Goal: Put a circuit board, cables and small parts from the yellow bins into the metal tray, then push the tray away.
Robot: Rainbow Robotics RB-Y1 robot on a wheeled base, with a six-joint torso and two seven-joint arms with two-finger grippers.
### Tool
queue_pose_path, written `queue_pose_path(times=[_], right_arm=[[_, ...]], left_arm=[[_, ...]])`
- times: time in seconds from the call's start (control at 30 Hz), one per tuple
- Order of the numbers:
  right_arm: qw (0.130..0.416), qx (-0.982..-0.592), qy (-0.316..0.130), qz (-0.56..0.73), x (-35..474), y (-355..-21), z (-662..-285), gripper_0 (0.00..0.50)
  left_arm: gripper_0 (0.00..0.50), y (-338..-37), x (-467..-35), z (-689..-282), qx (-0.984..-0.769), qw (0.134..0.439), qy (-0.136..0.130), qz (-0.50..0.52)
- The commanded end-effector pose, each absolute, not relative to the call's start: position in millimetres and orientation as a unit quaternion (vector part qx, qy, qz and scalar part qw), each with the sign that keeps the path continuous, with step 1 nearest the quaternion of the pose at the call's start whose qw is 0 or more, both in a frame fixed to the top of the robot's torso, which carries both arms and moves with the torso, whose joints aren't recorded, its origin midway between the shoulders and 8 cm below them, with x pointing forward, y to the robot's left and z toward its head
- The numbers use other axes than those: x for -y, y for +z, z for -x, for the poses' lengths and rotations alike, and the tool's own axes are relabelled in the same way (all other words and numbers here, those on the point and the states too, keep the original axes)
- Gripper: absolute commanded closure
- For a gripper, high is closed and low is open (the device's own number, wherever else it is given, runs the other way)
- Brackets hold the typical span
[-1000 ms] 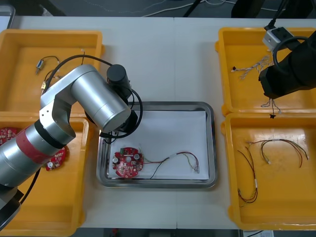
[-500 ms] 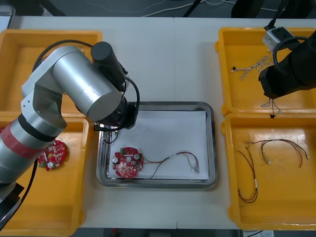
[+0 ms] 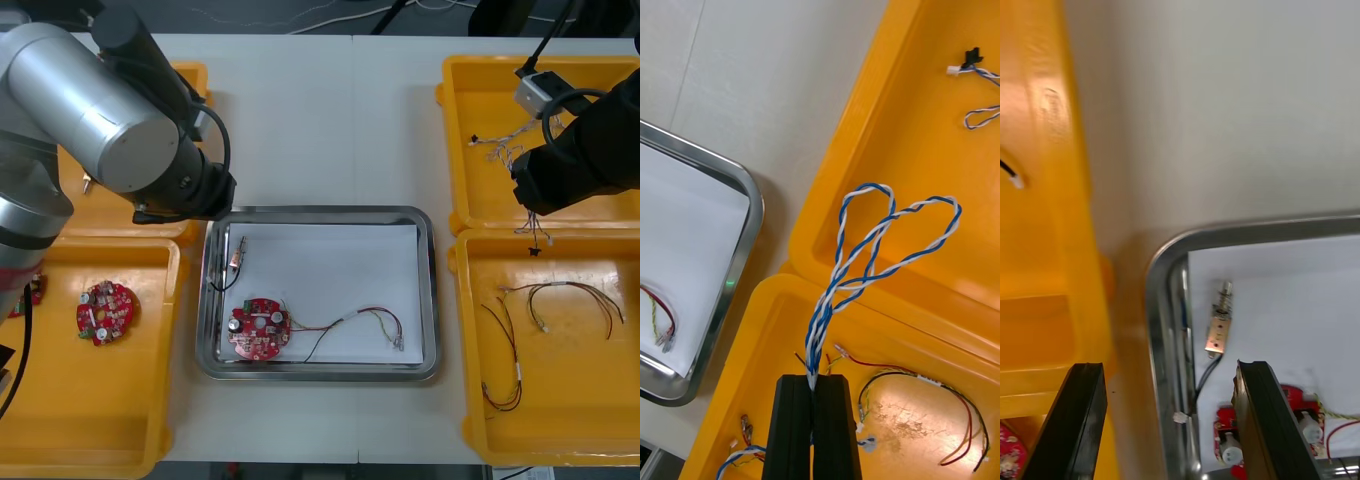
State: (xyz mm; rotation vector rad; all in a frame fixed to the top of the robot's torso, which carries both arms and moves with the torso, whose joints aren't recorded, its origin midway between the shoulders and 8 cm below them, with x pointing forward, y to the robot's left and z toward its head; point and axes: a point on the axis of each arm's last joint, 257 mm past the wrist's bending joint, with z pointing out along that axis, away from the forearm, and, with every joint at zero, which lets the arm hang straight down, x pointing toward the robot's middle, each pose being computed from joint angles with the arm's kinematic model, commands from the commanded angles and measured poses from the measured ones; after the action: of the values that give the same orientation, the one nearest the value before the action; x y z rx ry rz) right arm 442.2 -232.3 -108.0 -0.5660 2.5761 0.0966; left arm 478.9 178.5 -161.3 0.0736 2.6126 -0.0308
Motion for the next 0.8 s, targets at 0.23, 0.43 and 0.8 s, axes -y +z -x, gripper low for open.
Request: queue_pose_path(times=[0.23,0.43,0.8], right_arm=[[0.241,-0.915,-0.017,0.323,189,-110,-429,0.5],[0.245,-0.888,-0.023,0.387,157,-123,-424,0.5],[0.253,-0.79,-0.051,0.556,103,-144,-426,0.5]], left_arm=[[0.0,-101,-249,-507,-0.951,0.301,0.027,-0.073],[0.0,-99,-279,-515,-0.953,0.294,0.035,-0.066],[0.0,-94,-328,-536,-0.951,0.302,0.036,-0.062]])
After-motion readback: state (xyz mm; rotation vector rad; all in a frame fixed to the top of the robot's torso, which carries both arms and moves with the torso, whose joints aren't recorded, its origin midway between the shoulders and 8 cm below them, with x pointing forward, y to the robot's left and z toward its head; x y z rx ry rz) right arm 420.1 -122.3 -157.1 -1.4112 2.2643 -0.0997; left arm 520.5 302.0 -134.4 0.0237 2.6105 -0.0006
